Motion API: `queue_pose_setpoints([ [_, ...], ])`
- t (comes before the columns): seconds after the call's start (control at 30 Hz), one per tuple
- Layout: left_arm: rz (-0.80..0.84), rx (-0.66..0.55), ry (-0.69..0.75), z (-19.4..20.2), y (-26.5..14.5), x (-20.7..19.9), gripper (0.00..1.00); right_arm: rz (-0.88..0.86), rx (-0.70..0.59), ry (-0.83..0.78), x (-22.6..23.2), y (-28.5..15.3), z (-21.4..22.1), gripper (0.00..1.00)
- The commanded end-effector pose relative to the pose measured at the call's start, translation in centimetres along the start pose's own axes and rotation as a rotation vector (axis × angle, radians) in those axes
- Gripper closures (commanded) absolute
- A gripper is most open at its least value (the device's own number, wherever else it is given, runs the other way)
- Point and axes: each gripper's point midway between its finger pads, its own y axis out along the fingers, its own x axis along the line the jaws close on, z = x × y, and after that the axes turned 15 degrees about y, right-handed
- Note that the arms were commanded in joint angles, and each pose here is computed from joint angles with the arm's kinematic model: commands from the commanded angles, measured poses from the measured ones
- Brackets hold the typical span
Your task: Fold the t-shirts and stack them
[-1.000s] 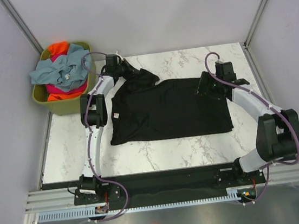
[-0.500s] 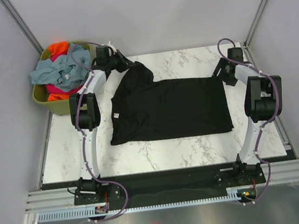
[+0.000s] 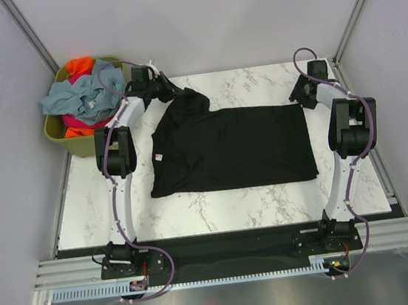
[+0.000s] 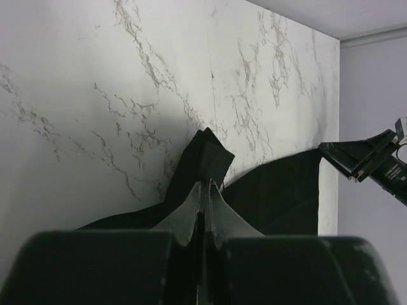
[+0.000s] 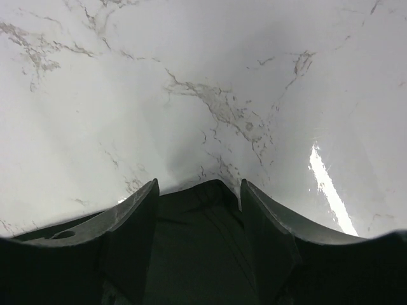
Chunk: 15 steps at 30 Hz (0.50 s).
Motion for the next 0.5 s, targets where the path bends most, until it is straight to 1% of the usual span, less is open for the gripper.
queue_pose_setpoints([
  [0.0, 0.05, -0.064, 0.086, -3.4, -2.7, -2.7, 0.98, -0.02, 0.03, 0.006, 0.0, 0.5, 0.9, 0.41],
  [0.03, 0.05, -0.064, 0.086, -3.4, -2.7, -2.7, 0.98, -0.032, 0.024, 0.011, 0.2, 0.5, 0.8, 0.42],
  [0.07, 0.049, -0.062, 0.086, -3.3, -2.7, -2.7, 0.98, -0.039, 0.028, 0.008, 0.3, 0.5, 0.9, 0.47],
  [0.1, 0.048, -0.062, 0.086, -3.3, -2.7, -2.6, 0.98, -0.037, 0.029, 0.006, 0.3, 0.5, 1.0, 0.54],
  [0.17, 0.047, -0.059, 0.085, -3.2, -2.6, -2.6, 0.98, -0.037, 0.03, 0.009, 0.3, 0.6, 1.0, 0.61],
  [0.2, 0.048, -0.057, 0.082, -3.1, -2.6, -2.5, 0.98, -0.042, 0.035, 0.008, 0.4, 0.6, 1.1, 0.68],
  [0.27, 0.05, -0.059, 0.082, -3.2, -2.7, -2.6, 0.98, -0.047, 0.041, 0.006, 0.4, 0.5, 1.3, 0.78],
  [0.3, 0.049, -0.06, 0.085, -3.3, -2.8, -2.6, 0.98, -0.044, 0.042, 0.006, 0.3, 0.6, 1.4, 0.89],
  [0.33, 0.049, -0.063, 0.084, -3.4, -3.0, -2.7, 0.98, -0.043, 0.04, 0.005, 0.3, 0.5, 1.3, 0.96],
  [0.37, 0.048, -0.065, 0.086, -3.5, -3.1, -2.7, 0.98, -0.039, 0.04, 0.002, 0.2, 0.6, 1.4, 1.0],
  [0.47, 0.045, -0.073, 0.092, -4.2, -3.9, -2.9, 0.98, -0.054, 0.041, 0.003, 0.6, 0.3, 1.2, 1.0],
])
